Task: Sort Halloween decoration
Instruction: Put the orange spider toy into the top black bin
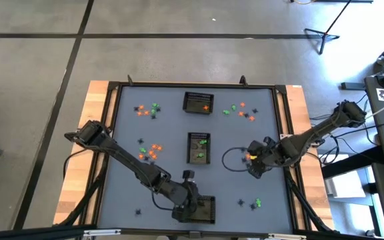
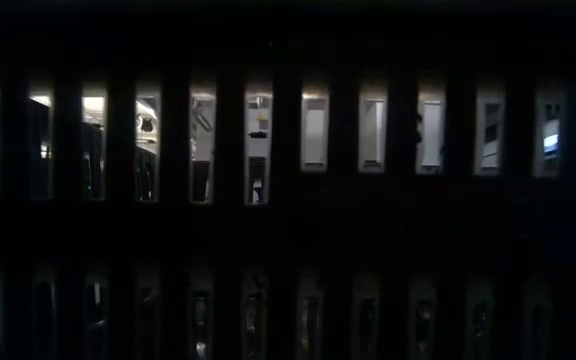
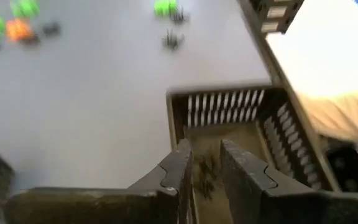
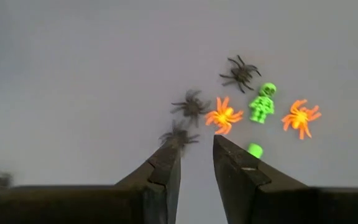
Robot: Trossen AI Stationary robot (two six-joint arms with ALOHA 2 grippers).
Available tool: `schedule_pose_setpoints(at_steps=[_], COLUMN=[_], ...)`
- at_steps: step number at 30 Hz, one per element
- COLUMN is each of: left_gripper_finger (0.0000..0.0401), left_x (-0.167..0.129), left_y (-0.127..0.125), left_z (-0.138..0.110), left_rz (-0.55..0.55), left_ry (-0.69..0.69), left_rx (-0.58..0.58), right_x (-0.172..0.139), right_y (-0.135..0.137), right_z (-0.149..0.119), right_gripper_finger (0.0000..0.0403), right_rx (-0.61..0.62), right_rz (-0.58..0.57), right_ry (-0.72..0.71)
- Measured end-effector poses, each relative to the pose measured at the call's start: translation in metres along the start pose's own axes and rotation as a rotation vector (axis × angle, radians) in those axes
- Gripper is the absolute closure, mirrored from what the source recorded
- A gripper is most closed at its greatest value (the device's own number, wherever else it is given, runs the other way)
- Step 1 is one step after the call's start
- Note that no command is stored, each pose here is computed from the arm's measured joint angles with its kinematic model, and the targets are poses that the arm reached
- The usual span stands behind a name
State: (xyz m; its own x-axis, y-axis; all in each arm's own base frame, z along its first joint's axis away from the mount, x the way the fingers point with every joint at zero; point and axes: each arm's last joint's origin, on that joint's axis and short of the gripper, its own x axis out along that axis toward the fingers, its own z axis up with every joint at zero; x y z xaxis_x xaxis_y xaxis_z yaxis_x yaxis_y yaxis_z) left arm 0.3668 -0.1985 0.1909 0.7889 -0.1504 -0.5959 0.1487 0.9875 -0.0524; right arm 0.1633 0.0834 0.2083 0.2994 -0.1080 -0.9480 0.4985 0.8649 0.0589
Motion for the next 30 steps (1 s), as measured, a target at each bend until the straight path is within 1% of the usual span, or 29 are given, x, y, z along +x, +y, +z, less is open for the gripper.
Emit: schedule_pose_setpoints(at_steps=[5, 7, 11, 15, 19, 24, 27, 30], left_gripper_finger=[0.0325, 0.0325, 0.0325, 0.0325, 0.0325, 0.0325, 0.0325, 0.0325], left_x=[-0.019, -0.028, -0.036, -0.036, -0.036, -0.045, -0.052, -0.063], left_y=[0.001, 0.002, 0.002, 0.003, 0.004, 0.007, 0.013, 0.019], left_z=[0.017, 0.024, 0.03, 0.031, 0.031, 0.031, 0.021, 0.006], left_rz=[0.039, 0.056, 0.088, 0.111, 0.132, 0.155, 0.167, 0.155], left_ry=[-0.081, -0.111, -0.142, -0.148, -0.148, -0.165, -0.195, -0.263], left_rx=[0.077, 0.102, 0.139, 0.155, 0.163, 0.173, 0.147, 0.106], right_x=[0.007, 0.01, 0.019, 0.035, 0.049, 0.059, 0.064, 0.067], right_y=[0.003, 0.004, 0.0, -0.012, -0.022, -0.029, -0.032, -0.033], right_z=[-0.001, -0.001, -0.003, -0.005, -0.004, -0.001, 0.0, -0.001], right_gripper_finger=[0.031, 0.0304, 0.0266, 0.0219, 0.0194, 0.019, 0.0195, 0.0199], right_rx=[-0.013, -0.025, -0.028, 0.011, 0.061, 0.07, 0.073, 0.079], right_rz=[-0.038, -0.051, -0.079, -0.114, -0.109, -0.081, -0.06, -0.043], right_ry=[0.026, 0.036, 0.049, 0.062, 0.067, 0.068, 0.073, 0.065])
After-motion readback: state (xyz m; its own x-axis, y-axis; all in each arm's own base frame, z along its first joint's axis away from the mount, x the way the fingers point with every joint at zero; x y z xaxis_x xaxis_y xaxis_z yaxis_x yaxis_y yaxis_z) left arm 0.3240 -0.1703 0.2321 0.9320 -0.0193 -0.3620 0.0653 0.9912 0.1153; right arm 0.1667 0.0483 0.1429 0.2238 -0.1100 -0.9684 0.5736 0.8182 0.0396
